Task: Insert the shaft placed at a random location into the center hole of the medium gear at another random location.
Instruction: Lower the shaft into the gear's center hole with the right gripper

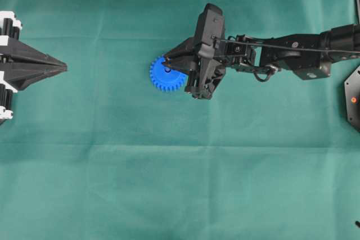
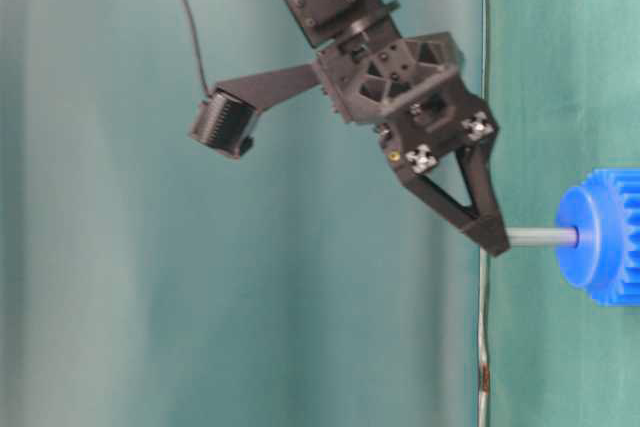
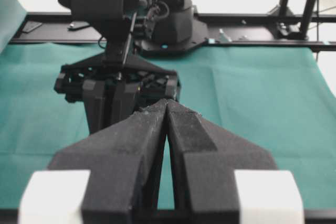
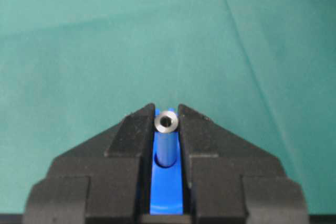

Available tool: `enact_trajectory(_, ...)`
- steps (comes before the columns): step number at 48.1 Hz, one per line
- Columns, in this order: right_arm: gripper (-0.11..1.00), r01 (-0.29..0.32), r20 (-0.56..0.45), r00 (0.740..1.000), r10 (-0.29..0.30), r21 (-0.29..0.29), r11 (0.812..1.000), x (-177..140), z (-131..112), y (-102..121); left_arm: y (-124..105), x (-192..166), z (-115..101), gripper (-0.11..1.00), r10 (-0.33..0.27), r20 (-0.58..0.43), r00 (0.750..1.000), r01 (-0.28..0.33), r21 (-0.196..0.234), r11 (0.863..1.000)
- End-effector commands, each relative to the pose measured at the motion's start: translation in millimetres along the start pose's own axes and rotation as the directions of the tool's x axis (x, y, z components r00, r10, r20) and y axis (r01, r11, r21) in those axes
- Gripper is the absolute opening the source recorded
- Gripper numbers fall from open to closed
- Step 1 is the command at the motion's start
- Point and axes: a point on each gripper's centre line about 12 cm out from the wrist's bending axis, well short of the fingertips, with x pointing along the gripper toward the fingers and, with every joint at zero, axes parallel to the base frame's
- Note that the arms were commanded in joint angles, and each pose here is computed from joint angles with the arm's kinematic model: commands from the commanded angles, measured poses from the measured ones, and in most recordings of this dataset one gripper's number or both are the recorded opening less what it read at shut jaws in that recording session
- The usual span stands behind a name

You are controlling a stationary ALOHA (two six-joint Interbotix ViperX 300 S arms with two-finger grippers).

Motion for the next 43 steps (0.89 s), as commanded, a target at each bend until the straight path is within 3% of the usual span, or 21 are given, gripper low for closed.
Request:
enact_trajectory(1,0.14,-0.002,0.046,0.999,0.002,0.016,1.0,1.3,13.8,1.7,-0.1,2.4,7.1,0.0,-0.001,0.015,1.0,0.001,0.002,1.0)
enact_trajectory(43,0.14,0.003,0.007,1.0,-0.003,0.02,1.0,14.8,-4.4,2.2,-0.1,2.2,7.2,0.0,-0.001,0.015,1.0,0.001,0.003,1.0)
